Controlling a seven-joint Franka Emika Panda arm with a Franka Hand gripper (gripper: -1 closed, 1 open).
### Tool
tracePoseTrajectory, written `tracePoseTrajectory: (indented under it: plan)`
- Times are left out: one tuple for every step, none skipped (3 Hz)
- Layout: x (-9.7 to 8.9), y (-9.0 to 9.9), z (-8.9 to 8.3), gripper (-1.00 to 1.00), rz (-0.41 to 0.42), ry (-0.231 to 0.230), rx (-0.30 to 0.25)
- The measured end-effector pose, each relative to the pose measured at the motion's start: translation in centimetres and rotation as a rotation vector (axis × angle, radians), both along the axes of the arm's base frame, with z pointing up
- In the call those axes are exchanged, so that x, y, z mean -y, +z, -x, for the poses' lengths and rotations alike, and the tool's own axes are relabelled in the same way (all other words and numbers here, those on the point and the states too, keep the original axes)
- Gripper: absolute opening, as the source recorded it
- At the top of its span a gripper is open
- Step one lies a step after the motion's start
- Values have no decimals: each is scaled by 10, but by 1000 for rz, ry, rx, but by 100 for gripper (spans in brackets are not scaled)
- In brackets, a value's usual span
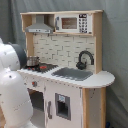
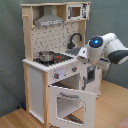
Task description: Play with the kitchen
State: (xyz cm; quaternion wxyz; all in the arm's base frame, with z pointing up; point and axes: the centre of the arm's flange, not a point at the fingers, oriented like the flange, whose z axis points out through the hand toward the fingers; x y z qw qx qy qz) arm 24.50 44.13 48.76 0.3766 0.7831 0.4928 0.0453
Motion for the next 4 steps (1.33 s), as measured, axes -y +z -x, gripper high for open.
tracePoseTrajectory:
  plan:
    - [2,26,14,100,77,3,52]
    - [2,47,30,100,150,13,110]
    - [1,63,47,100,245,46,194]
    - [-5,72,62,100,332,98,279]
